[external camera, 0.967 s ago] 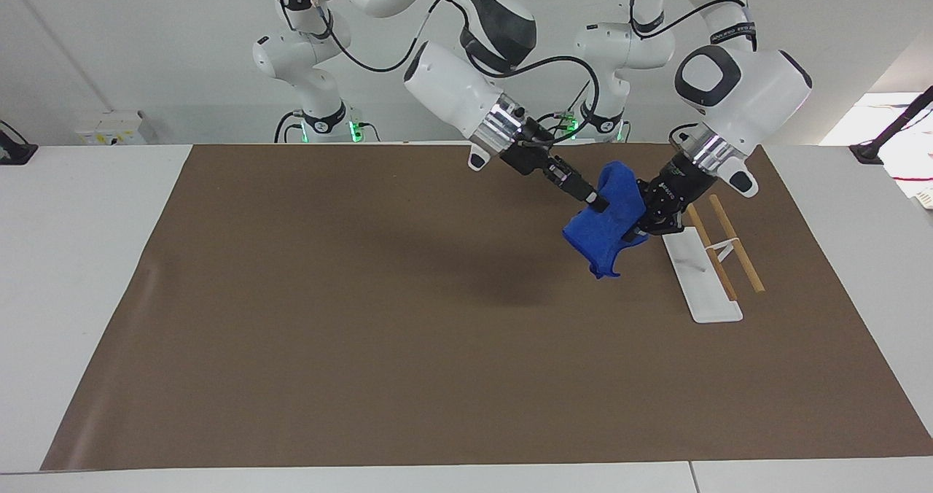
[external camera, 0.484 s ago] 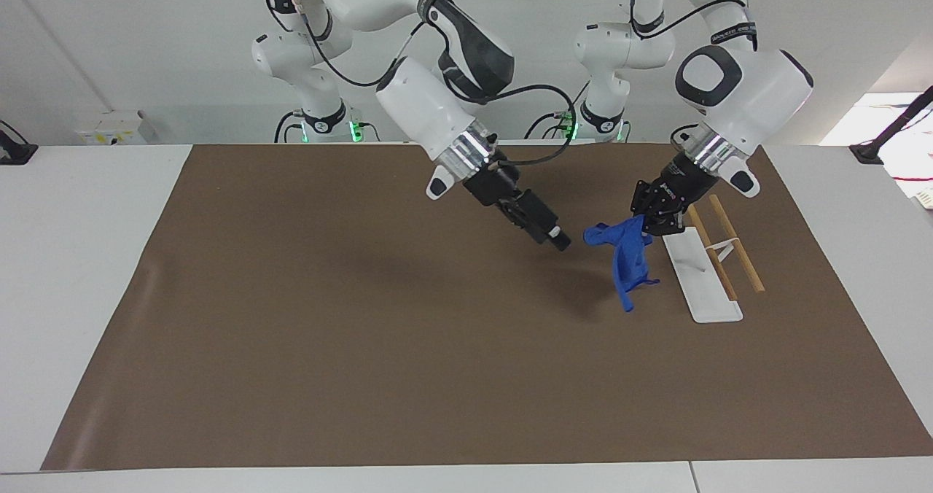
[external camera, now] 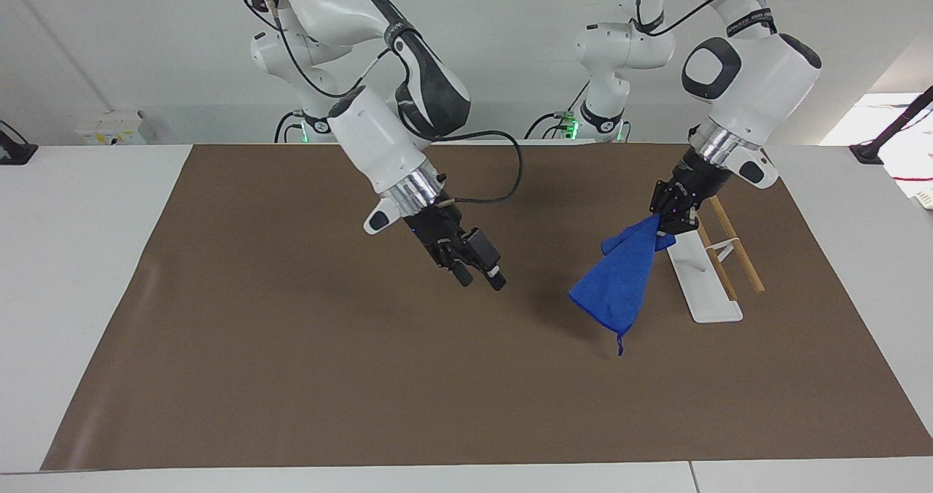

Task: Right arm passes towel to left arm to hang
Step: 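Drape the towel over the wooden rack with the left gripper while the right gripper retracts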

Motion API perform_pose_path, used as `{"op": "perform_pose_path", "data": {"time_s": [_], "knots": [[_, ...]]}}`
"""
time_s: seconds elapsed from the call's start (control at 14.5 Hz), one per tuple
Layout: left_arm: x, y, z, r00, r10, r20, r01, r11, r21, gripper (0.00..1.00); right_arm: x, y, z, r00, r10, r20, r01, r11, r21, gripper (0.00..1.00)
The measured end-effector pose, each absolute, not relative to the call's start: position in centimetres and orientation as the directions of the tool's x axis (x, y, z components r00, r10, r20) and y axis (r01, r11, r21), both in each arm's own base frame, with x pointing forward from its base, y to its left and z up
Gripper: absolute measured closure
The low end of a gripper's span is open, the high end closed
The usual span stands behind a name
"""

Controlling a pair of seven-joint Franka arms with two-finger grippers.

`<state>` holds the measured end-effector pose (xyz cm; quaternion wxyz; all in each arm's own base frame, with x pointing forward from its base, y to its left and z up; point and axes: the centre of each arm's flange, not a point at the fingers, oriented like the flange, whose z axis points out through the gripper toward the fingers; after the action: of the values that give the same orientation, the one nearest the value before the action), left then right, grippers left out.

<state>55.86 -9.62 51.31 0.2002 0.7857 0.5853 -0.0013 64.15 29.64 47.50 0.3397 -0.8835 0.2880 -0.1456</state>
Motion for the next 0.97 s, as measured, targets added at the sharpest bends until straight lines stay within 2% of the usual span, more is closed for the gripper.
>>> {"op": "perform_pose_path", "data": {"time_s": [0.14, 0.41, 0.76, 0.97], "knots": [[55.7, -9.1, 51.3, 0.444, 0.89, -0.102, 0.872, -0.404, 0.276, 0.98, 64.5, 27.2, 47.2, 0.837, -0.528, 0.14, -0.347, -0.711, -0.612, 0.0], [55.4, -7.7, 51.0, 0.658, 0.744, 0.117, 0.732, -0.669, 0.129, 0.98, 65.0, 23.1, 46.3, 0.904, -0.384, 0.188, -0.258, -0.84, -0.477, 0.0], [55.9, -4.1, 51.3, 0.776, 0.564, 0.283, 0.599, -0.8, -0.046, 0.98, 64.9, 14.6, 46.1, 0.971, -0.168, 0.17, -0.137, -0.974, -0.18, 0.0], [56.1, -2.7, 51.6, 0.785, 0.518, 0.339, 0.578, -0.809, -0.103, 0.98, 63.9, 9.4, 47.8, 0.984, -0.141, 0.109, -0.132, -0.987, -0.086, 0.0]]}}
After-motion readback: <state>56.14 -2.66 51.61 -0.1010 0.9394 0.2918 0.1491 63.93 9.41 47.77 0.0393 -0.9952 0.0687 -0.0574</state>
